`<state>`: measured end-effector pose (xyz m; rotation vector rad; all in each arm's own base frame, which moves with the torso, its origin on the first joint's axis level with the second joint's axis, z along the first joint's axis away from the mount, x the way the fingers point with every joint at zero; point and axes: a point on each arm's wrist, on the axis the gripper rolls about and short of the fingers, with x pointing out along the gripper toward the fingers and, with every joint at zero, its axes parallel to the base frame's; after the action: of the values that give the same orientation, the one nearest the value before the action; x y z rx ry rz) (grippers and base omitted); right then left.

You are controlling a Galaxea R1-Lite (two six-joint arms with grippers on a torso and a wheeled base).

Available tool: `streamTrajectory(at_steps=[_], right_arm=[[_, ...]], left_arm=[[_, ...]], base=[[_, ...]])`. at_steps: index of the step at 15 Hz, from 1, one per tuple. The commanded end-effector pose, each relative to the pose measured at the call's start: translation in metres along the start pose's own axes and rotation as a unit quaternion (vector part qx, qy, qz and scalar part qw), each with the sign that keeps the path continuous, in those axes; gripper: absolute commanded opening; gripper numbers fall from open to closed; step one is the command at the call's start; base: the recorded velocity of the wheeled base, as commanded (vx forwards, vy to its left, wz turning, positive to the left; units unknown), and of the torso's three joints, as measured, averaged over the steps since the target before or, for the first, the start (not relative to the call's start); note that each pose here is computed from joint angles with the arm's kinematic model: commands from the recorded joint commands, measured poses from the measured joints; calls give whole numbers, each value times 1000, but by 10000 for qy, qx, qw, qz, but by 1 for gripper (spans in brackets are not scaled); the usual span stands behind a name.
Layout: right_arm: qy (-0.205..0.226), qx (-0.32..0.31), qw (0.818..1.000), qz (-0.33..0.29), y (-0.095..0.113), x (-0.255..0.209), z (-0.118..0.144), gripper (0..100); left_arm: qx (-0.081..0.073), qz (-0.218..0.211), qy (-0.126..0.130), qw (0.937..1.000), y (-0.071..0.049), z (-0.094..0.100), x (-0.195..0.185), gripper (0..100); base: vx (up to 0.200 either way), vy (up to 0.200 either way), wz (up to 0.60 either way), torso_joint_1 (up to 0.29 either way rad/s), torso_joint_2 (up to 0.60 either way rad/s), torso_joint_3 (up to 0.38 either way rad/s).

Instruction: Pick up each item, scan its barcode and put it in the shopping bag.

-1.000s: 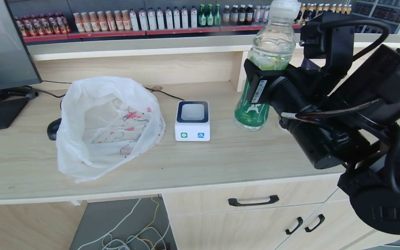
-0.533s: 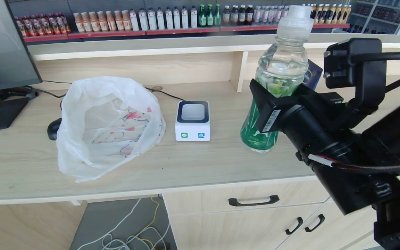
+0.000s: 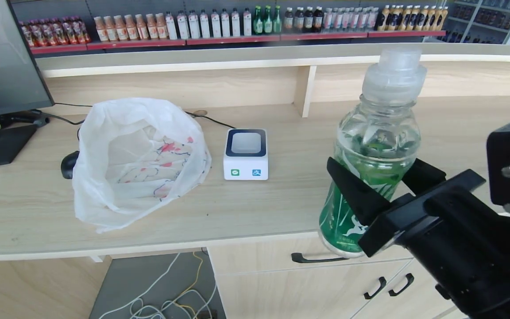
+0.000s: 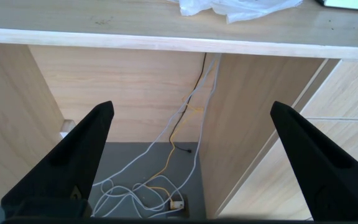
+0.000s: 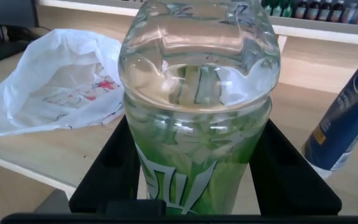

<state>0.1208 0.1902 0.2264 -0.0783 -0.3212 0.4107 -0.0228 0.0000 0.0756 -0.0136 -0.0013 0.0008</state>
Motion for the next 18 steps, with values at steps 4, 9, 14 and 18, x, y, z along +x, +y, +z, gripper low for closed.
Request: streamTrajectory(at_steps=[4, 9, 14, 18], right_arm=[[9, -64, 9992, 393, 6, -20, 1, 0], [-7, -665, 9954, 692, 13, -32, 0, 0], [-185, -1469, 9837, 1017, 23, -39, 4, 0], [-493, -2201, 9648, 1351, 28, -43, 6, 0]], left_arm=[[-1, 3, -1, 10000, 0, 0, 0, 100], [-1, 3, -1, 10000, 0, 0, 0, 100], [-1, 3, -1, 10000, 0, 0, 0, 100], [-1, 3, -1, 10000, 0, 0, 0, 100]], base=[[0, 0, 0, 0, 0, 0], [0, 0, 0, 0, 0, 0], [0, 0, 0, 0, 0, 0], [0, 0, 0, 0, 0, 0]])
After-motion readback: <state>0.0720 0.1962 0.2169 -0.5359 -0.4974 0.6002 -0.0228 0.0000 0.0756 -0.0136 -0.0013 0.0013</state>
